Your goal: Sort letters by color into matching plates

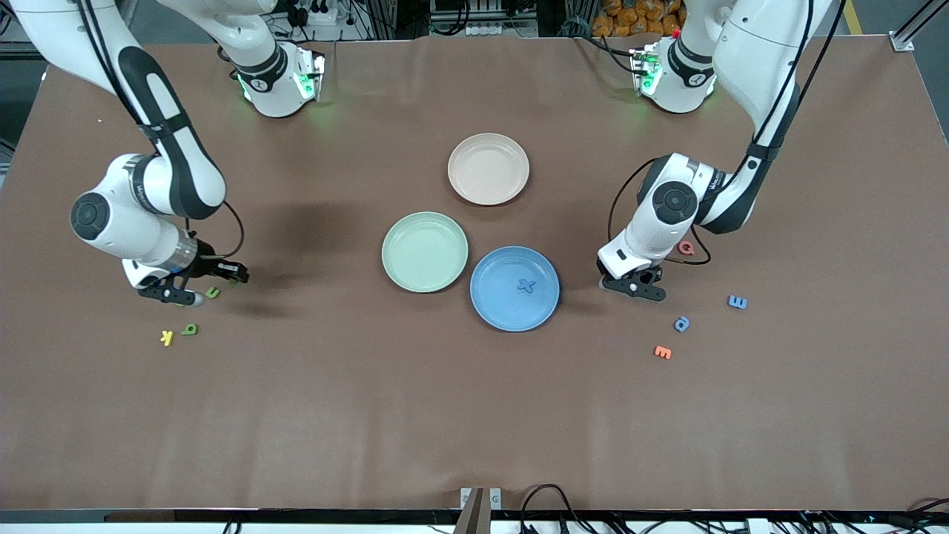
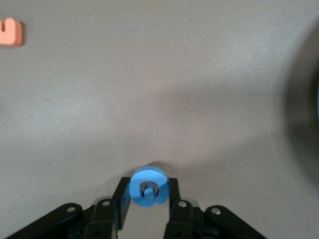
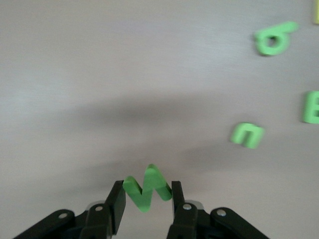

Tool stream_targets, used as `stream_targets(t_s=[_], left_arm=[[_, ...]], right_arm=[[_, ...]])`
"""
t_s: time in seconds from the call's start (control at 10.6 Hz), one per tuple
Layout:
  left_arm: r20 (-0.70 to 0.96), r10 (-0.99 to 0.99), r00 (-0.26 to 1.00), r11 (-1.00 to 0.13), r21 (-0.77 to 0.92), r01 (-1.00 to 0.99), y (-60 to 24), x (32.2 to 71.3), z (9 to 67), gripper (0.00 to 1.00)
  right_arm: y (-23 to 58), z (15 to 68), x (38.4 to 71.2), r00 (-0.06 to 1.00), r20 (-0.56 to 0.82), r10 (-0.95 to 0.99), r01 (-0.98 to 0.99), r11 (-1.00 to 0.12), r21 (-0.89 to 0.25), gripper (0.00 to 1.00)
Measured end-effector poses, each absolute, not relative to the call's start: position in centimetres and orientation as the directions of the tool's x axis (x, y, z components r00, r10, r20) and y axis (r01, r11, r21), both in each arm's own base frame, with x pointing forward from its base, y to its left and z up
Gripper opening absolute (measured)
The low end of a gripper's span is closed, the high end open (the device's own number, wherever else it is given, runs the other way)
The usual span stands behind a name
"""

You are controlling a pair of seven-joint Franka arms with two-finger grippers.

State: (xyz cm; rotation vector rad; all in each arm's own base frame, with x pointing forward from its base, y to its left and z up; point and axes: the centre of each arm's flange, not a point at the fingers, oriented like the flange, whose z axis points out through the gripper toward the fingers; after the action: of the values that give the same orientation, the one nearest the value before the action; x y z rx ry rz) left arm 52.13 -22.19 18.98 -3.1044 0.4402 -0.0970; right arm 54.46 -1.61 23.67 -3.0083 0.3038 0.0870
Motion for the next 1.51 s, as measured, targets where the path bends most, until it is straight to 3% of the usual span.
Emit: stream_targets(t_s=[0.47, 0.85, 1.13, 1.51], left_arm=[[0.115, -0.19, 0.975, -0.981, 0.016, -0.193, -24.4, 53.3, 21.3, 0.35], [0.114, -0.103, 0.988, -0.993, 0.054, -0.11, -29.0, 53.5, 24.0, 0.35], [0.102, -0.048, 0.994, -0.995, 0.08, -0.056, -33.4, 51.6, 24.9, 0.35], [0.092, 0.015, 0.996, -0.994, 0.105, 0.006, -38.2, 49.4, 24.6, 0.35]], right_arm=[[11.3, 25.4, 55.0, 0.987, -0.056, -0.152, -0.159, -0.978, -0.139, 0.43], [25.2, 26.2, 51.6, 0.992, -0.063, -0.11, -0.118, -0.983, -0.14, 0.43], [34.0, 24.4, 49.6, 0.985, -0.09, -0.146, -0.157, -0.979, -0.131, 0.43], [36.1, 21.1, 49.8, 0.979, -0.117, -0.166, -0.179, -0.978, -0.11, 0.46]])
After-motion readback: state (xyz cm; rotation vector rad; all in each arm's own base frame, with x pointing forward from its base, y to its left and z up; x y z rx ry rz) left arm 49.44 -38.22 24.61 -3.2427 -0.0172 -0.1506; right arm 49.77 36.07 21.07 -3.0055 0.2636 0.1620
